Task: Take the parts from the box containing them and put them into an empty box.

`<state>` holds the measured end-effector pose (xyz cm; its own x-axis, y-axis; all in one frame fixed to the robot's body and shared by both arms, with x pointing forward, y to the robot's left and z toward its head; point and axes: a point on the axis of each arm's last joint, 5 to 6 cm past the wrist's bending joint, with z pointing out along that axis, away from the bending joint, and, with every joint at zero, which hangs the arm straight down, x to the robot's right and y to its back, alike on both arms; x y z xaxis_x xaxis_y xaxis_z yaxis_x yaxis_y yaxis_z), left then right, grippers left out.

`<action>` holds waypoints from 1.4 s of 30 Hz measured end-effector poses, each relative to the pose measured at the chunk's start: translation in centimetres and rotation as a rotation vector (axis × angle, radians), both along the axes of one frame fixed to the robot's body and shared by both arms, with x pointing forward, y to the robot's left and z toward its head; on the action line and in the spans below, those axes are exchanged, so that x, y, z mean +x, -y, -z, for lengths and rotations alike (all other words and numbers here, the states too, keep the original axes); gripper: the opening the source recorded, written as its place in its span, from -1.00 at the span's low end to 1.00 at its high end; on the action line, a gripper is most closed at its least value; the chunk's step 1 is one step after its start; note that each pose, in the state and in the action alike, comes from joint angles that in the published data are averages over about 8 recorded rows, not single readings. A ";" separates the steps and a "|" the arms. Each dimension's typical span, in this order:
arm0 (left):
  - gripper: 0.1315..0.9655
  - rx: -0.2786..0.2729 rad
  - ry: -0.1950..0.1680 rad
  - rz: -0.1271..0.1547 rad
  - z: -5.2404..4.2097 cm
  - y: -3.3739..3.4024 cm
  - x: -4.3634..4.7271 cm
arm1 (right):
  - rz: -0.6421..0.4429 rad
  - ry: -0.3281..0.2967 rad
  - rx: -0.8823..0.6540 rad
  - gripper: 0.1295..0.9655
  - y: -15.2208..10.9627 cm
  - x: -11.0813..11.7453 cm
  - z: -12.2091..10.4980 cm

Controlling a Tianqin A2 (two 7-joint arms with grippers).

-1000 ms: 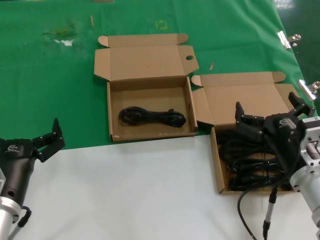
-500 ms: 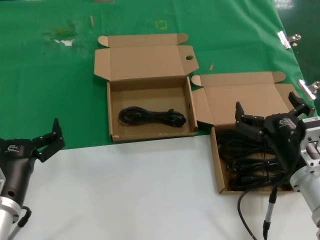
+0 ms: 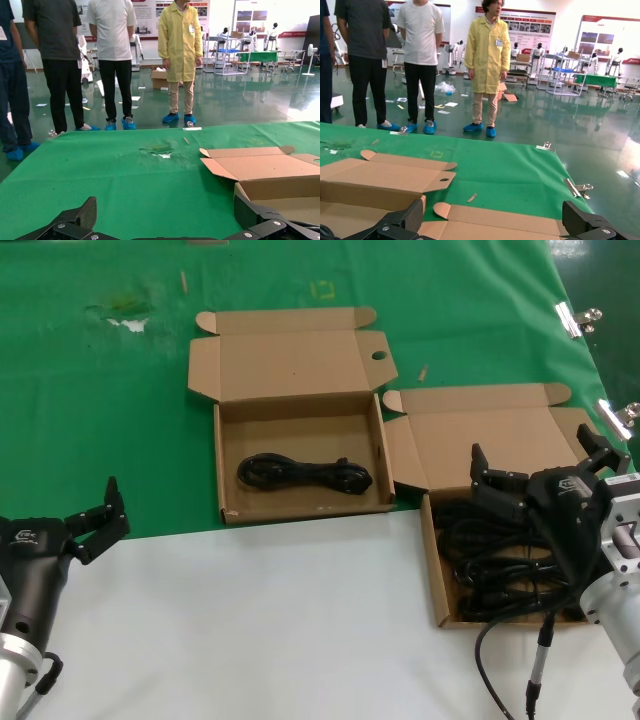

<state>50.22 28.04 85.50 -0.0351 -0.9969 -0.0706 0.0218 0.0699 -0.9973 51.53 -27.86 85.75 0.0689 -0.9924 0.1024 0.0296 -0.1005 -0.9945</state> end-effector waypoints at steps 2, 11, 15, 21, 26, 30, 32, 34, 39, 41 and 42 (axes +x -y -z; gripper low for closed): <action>1.00 0.000 0.000 0.000 0.00 0.00 0.00 | 0.000 0.000 0.000 1.00 0.0 0.0 0.0; 1.00 0.000 0.000 0.000 0.00 0.00 0.00 | 0.000 0.000 0.000 1.00 0.0 0.0 0.0; 1.00 0.000 0.000 0.000 0.00 0.00 0.00 | 0.000 0.000 0.000 1.00 0.0 0.0 0.0; 1.00 0.000 0.000 0.000 0.00 0.00 0.00 | 0.000 0.000 0.000 1.00 0.0 0.0 0.0; 1.00 0.000 0.000 0.000 0.00 0.00 0.00 | 0.000 0.000 0.000 1.00 0.0 0.0 0.0; 1.00 0.000 0.000 0.000 0.00 0.00 0.00 | 0.000 0.000 0.000 1.00 0.0 0.0 0.0; 1.00 0.000 0.000 0.000 0.00 0.00 0.00 | 0.000 0.000 0.000 1.00 0.0 0.0 0.0; 1.00 0.000 0.000 0.000 0.00 0.00 0.00 | 0.000 0.000 0.000 1.00 0.0 0.0 0.0; 1.00 0.000 0.000 0.000 0.00 0.00 0.00 | 0.000 0.000 0.000 1.00 0.0 0.0 0.0; 1.00 0.000 0.000 0.000 0.00 0.00 0.00 | 0.000 0.000 0.000 1.00 0.0 0.0 0.0; 1.00 0.000 0.000 0.000 0.00 0.00 0.00 | 0.000 0.000 0.000 1.00 0.0 0.0 0.0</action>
<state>50.22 28.04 85.50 -0.0351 -0.9969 -0.0706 0.0218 0.0699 -0.9973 51.53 -27.86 85.75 0.0689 -0.9924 0.1024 0.0296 -0.1005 -0.9945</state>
